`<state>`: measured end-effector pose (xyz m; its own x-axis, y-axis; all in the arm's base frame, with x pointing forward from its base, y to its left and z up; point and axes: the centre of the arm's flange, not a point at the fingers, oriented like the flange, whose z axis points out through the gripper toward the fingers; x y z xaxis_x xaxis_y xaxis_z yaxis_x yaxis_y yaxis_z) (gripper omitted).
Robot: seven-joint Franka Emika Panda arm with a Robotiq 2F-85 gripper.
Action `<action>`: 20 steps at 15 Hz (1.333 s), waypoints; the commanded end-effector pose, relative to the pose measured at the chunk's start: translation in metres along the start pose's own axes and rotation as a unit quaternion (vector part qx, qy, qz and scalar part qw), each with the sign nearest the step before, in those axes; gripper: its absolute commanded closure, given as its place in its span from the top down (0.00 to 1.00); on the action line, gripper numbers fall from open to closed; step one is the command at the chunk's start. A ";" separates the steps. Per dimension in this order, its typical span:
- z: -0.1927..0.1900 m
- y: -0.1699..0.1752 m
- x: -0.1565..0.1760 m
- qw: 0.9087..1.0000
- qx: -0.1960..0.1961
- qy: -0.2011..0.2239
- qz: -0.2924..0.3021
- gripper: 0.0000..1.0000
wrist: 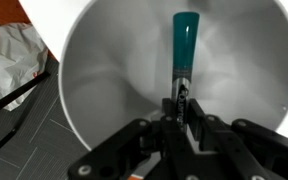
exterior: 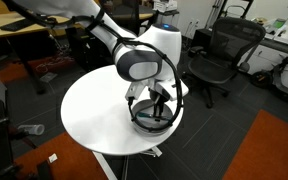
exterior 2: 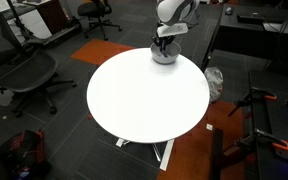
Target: Remove the green marker from the grey bowl
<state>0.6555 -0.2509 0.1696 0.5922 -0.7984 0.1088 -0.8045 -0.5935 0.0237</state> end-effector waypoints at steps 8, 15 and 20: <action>-0.119 0.037 -0.032 0.999 0.040 0.004 -0.023 0.05; -0.187 0.048 -0.105 0.998 0.044 -0.019 -0.039 0.05; -0.221 0.032 -0.170 0.996 0.035 -0.042 -0.067 0.05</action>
<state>0.5494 -0.1543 0.3489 0.6929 -0.7193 0.0499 -0.7173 -0.6947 -0.0549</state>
